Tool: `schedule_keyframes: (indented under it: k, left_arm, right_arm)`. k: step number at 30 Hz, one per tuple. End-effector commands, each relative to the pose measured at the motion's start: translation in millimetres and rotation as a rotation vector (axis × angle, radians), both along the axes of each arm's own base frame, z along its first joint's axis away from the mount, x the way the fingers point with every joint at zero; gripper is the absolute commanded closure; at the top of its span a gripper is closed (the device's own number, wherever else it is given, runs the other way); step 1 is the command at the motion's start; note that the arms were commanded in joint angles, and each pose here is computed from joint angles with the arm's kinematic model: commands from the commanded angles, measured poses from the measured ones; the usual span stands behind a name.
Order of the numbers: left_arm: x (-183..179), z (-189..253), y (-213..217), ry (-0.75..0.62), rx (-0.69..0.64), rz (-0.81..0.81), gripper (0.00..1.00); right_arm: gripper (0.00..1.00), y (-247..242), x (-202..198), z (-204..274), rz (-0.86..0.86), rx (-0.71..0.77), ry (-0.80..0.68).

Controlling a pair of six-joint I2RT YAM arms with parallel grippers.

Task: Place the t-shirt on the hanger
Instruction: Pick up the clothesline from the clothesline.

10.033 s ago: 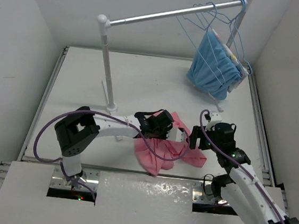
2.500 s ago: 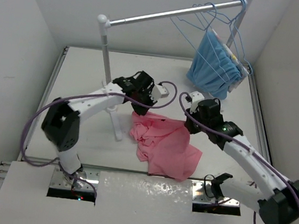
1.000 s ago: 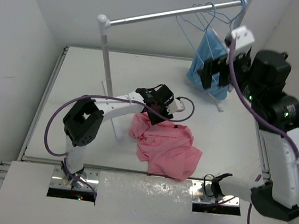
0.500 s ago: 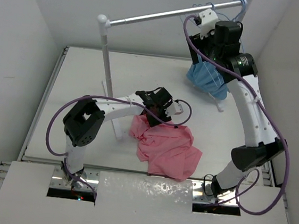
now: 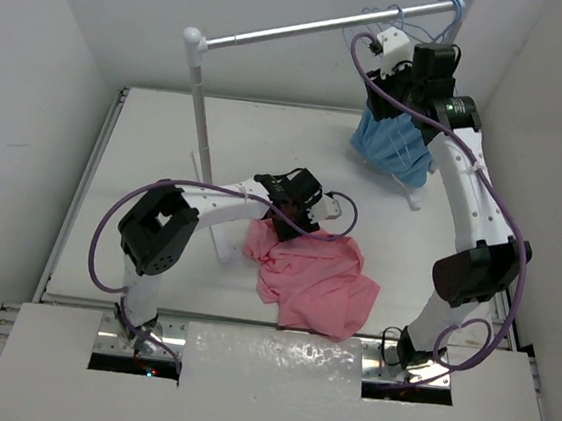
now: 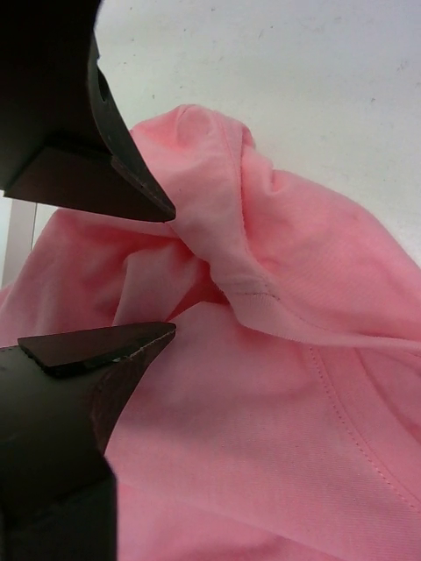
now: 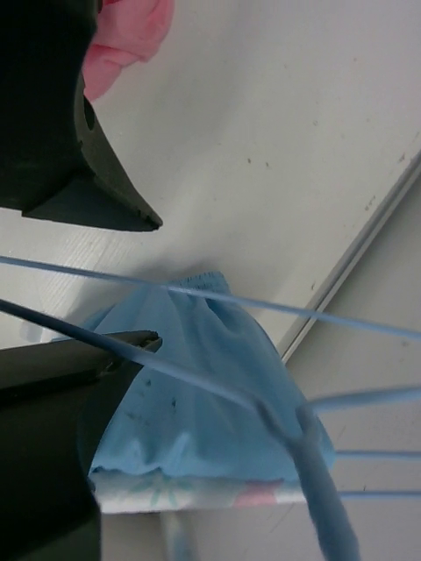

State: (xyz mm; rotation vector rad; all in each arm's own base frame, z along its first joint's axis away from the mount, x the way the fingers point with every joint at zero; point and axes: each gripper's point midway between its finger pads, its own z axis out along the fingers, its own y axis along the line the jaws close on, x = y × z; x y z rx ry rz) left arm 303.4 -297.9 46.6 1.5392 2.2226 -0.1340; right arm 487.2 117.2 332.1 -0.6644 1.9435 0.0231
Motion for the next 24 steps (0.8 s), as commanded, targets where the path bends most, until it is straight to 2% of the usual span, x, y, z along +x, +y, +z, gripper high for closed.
schedule_keyframes:
  k: [1, 2, 3, 5, 6, 8, 10, 13, 24]
  left_arm:
    - [8, 16, -5, -0.047, -0.048, 0.007, 0.53]
    - [8, 16, -6, -0.046, -0.049, 0.006, 0.53]
    - [9, 17, -6, -0.048, -0.049, 0.007, 0.53]
    - [10, 19, -7, -0.051, -0.052, 0.007, 0.53]
    - [9, 19, -7, -0.049, -0.052, 0.008, 0.53]
    - [8, 18, -6, -0.045, -0.049, 0.008, 0.53]
    - [8, 17, -5, -0.045, -0.048, 0.010, 0.53]
    - [6, 15, -2, -0.039, -0.044, 0.014, 0.53]
    - [10, 25, 2, -0.046, -0.070, 0.023, 0.53]
  right_arm:
    - [0.53, 13, -4, 14, 0.098, 0.014, -0.061]
    - [0.58, 10, -5, 14, 0.084, 0.005, -0.067]
    - [0.68, 7, -9, 12, 0.077, -0.004, -0.067]
    - [0.72, 3, -10, 14, 0.064, -0.014, -0.086]
    - [0.80, 3, -12, 13, 0.068, -0.014, -0.091]
    - [0.89, 4, -13, 12, 0.073, -0.009, -0.092]
    - [0.95, 3, -12, 12, 0.067, -0.012, -0.094]
    - [1.00, -3, -10, 17, 0.033, -0.023, -0.112]
    - [1.00, -19, -24, 57, -0.062, 0.020, -0.233]
